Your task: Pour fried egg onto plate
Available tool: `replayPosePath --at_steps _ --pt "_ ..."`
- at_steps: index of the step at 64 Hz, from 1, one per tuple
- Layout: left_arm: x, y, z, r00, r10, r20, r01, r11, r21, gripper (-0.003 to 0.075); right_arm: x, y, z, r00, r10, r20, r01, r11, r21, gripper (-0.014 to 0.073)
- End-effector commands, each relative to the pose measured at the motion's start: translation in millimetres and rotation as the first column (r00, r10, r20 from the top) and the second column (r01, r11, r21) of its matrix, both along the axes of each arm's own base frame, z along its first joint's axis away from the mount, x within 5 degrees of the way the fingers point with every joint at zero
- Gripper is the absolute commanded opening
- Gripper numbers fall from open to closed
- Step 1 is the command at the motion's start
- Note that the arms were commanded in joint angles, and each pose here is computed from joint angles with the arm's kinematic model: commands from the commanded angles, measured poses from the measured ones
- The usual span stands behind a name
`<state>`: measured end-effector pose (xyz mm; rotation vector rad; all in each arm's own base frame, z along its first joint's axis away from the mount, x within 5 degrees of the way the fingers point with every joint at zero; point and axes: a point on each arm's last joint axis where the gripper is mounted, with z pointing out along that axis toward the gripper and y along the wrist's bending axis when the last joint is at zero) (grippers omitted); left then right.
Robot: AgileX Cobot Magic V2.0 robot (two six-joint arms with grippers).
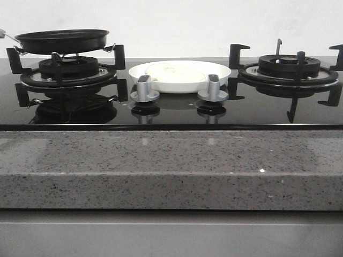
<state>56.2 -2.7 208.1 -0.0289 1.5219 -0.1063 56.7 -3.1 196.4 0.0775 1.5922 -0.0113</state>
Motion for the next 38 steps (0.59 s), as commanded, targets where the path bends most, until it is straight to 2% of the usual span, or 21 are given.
replayPosePath --at_steps 1,38 --pt "-2.0 -0.3 5.8 0.996 -0.008 0.089 0.01 1.0 -0.015 -0.0019 -2.2 -1.1 11.0 0.993 -0.021 0.118 0.023 1.0 -0.017 -0.0069" --pt "-2.0 -0.3 5.8 0.996 -0.008 0.089 0.01 1.0 -0.015 -0.0019 -2.3 -2.1 11.0 0.992 -0.039 0.117 0.042 0.999 -0.018 -0.0069"
